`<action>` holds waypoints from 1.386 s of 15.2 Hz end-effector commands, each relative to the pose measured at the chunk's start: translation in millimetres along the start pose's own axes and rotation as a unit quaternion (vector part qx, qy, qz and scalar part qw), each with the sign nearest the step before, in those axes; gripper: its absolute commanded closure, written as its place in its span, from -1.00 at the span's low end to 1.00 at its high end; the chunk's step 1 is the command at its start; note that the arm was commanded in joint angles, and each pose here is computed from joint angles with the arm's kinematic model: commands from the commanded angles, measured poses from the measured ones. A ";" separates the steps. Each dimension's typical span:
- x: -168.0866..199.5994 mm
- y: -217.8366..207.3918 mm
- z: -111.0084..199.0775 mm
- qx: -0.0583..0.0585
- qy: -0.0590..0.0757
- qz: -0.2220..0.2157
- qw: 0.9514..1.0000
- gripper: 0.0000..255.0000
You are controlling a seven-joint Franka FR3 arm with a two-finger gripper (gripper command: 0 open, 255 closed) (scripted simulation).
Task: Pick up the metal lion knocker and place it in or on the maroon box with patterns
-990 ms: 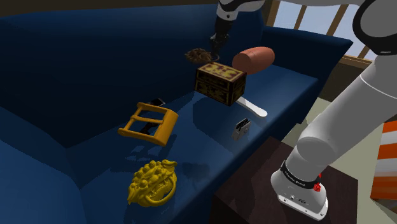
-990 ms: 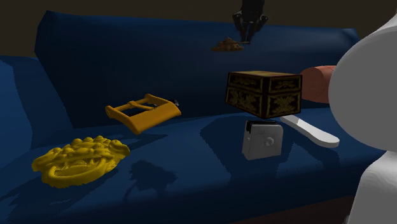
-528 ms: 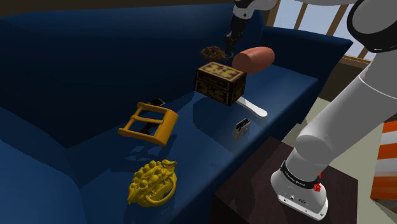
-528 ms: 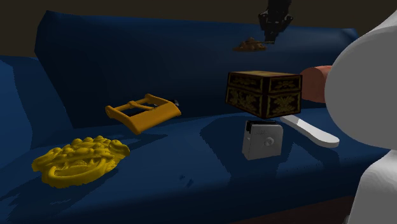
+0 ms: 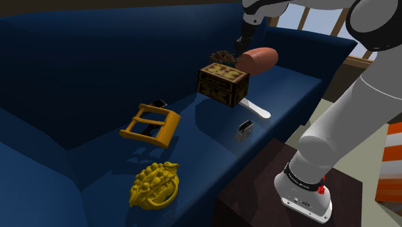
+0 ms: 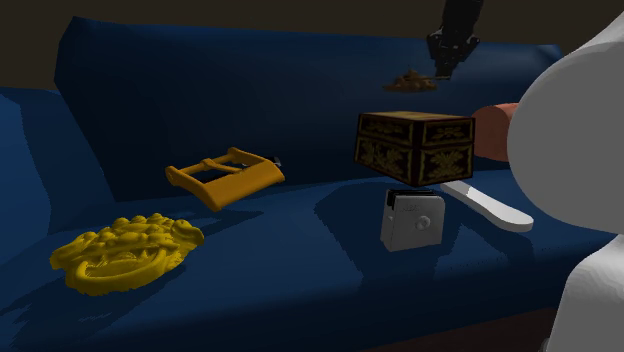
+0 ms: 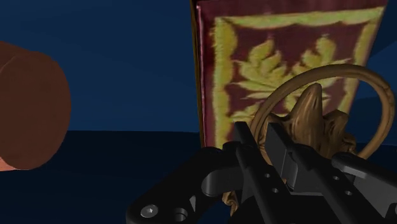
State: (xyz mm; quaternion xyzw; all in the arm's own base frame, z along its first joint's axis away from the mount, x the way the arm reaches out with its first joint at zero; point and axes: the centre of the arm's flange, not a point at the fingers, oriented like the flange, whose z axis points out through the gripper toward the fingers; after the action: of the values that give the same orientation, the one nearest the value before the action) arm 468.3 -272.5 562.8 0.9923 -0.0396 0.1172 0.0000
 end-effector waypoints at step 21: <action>-10.1 0.7 47.7 0.000 0.001 0.000 1.000 -1.00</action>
State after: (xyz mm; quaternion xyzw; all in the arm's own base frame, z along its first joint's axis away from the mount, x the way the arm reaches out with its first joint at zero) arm 469.6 -272.9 514.1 0.9922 -0.0395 0.1179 0.0002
